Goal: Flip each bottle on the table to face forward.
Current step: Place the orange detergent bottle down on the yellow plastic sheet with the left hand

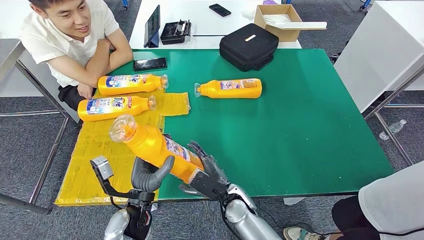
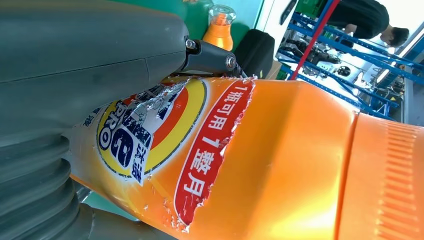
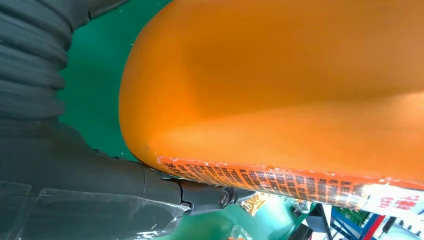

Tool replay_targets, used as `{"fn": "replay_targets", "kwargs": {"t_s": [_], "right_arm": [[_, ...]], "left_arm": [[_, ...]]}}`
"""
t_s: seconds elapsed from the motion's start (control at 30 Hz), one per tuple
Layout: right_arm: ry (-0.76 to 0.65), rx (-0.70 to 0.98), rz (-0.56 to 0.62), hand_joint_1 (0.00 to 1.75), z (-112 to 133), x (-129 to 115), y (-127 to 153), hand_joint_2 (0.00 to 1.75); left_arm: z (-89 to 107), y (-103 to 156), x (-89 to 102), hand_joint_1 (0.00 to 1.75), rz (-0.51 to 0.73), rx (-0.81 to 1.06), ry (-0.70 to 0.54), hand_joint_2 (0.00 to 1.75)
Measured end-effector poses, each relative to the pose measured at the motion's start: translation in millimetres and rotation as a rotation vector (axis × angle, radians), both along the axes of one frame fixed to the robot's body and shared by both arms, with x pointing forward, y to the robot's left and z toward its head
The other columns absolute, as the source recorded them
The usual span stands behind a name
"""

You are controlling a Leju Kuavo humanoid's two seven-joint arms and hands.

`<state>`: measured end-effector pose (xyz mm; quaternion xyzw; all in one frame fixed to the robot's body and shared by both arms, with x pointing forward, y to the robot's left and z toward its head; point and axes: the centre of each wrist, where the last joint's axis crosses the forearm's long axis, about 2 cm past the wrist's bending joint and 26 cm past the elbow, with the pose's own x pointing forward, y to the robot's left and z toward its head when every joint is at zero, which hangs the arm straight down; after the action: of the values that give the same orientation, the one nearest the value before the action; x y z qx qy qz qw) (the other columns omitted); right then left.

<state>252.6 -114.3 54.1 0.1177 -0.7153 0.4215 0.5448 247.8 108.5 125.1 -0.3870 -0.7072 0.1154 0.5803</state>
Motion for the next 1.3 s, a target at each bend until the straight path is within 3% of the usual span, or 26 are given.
{"fn": "replay_targets", "kwargs": {"t_s": [0.23, 0.37, 0.5, 0.57, 0.73, 0.9, 0.97, 1.1, 1.2, 1.3], "right_arm": [[-0.019, -0.063, -0.039, 0.00, -4.6, -6.3, -0.1, 1.75], [-0.091, -0.198, -0.129, 0.00, -11.7, -13.8, -7.0, 1.75], [-0.245, -0.370, -0.321, 0.00, -9.5, -14.1, -26.0, 1.75], [-0.274, -0.385, -0.385, 0.00, -2.9, -9.6, -42.9, 1.75], [-0.257, -0.292, -0.419, 0.00, 4.2, -6.3, -68.3, 1.75], [-0.263, -0.240, -0.453, 0.00, 7.6, -7.4, -72.3, 1.75], [-0.266, -0.235, -0.462, 0.00, 8.8, -8.8, -73.2, 1.75], [-0.284, -0.235, -0.468, 0.00, 12.5, -8.2, -73.3, 1.75], [-0.314, -0.234, -0.463, 0.00, 17.1, -2.2, -71.1, 1.75], [-0.346, -0.237, -0.464, 0.00, 20.9, 3.8, -70.7, 1.75]], "left_arm": [[2.4, 2.0, 0.5, 1.75, 0.079, 0.161, -0.049, 1.75], [8.5, 7.7, 2.4, 1.75, 0.247, 0.530, -0.179, 1.75], [20.7, 20.2, 4.2, 1.75, 0.414, 0.850, -0.315, 1.75], [27.1, 30.9, 4.4, 1.75, 0.397, 0.825, -0.301, 1.75], [31.0, 47.1, 3.8, 1.75, 0.346, 0.487, -0.181, 1.75], [30.6, 52.9, 3.5, 1.75, 0.389, 0.485, -0.180, 1.75], [33.2, 55.7, 4.2, 1.75, 0.483, 0.645, -0.221, 1.75], [42.9, 57.5, 7.5, 1.75, 0.693, 1.221, -0.403, 1.75], [41.0, 50.1, 12.9, 1.75, 0.742, 1.526, -0.541, 1.75], [31.3, 43.2, 18.2, 1.75, 0.745, 1.660, -0.606, 1.75]]}}
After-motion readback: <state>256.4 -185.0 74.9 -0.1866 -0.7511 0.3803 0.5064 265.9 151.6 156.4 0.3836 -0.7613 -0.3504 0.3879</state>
